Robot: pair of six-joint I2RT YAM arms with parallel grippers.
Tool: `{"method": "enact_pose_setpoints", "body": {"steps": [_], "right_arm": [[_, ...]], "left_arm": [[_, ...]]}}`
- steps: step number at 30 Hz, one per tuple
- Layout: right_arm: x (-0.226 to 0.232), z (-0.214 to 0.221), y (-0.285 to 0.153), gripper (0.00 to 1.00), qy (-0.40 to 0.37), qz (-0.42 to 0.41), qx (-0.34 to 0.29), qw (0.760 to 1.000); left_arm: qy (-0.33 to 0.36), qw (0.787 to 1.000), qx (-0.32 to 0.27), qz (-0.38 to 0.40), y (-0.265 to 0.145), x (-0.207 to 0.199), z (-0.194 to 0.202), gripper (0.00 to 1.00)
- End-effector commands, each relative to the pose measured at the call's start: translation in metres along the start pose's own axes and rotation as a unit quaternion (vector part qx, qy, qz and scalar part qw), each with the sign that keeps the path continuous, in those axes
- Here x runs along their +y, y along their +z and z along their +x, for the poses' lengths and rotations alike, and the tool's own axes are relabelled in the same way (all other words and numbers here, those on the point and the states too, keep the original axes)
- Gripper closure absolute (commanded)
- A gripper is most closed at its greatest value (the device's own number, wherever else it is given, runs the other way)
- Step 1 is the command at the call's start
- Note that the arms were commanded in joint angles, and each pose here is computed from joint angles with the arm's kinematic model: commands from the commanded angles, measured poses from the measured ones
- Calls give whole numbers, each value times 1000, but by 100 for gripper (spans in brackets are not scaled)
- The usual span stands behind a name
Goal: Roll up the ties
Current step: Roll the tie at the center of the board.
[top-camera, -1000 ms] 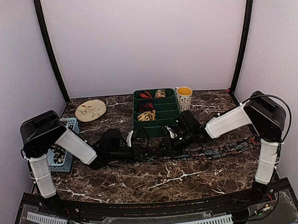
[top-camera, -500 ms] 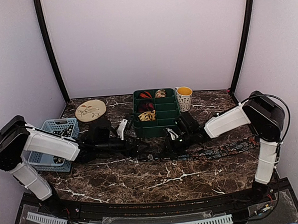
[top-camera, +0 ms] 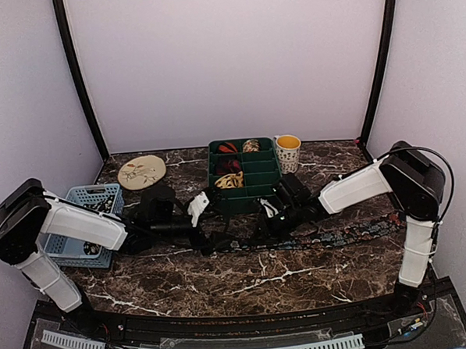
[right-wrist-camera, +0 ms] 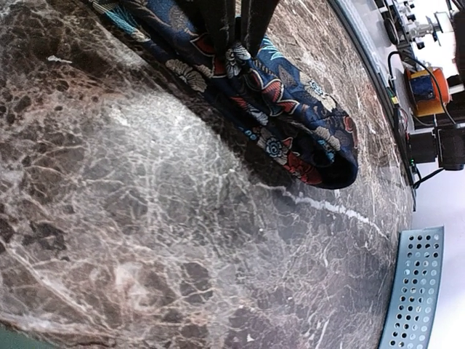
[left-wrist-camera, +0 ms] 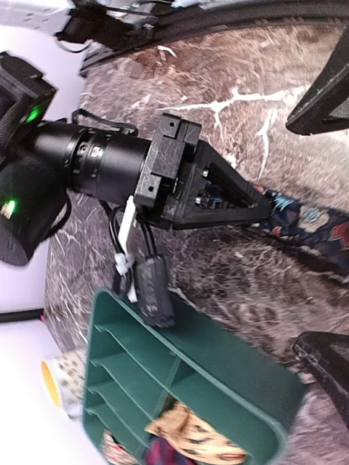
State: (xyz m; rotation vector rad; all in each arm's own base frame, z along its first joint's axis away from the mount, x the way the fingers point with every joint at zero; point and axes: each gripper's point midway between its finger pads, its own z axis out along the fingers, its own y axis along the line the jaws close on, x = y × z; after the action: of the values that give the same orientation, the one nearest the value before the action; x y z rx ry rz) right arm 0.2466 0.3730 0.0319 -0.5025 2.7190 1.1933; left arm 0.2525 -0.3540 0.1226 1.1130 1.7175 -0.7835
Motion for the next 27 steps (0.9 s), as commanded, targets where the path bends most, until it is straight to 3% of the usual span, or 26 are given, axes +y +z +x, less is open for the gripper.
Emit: {"method": "enact_pose_setpoints", "body": {"steps": [1,10,12,15,21,24,27], "right_arm": [[10,-8,2,100,-18,-11,0,1000],[12,-8,2,100,-19,-14,4,1000],[12,-8,2,100,-19,-14,4,1000],[14,-8,1,100,-20,-17,4,1000],[31,-6,1,100,-28,-51,13,998],[22,0,10,100,-21,-46,28,998],[9,5,16,100,-15,-26,34,999]], "left_arm": [[68,995,46,57,24,-10,26,5],[69,989,66,117,65,-19,50,15],[70,987,78,119,70,-19,58,22],[76,984,111,117,71,-20,74,45],[90,982,130,100,49,-21,90,62],[92,982,132,100,49,-21,91,63],[86,985,122,82,46,-17,85,53]]}}
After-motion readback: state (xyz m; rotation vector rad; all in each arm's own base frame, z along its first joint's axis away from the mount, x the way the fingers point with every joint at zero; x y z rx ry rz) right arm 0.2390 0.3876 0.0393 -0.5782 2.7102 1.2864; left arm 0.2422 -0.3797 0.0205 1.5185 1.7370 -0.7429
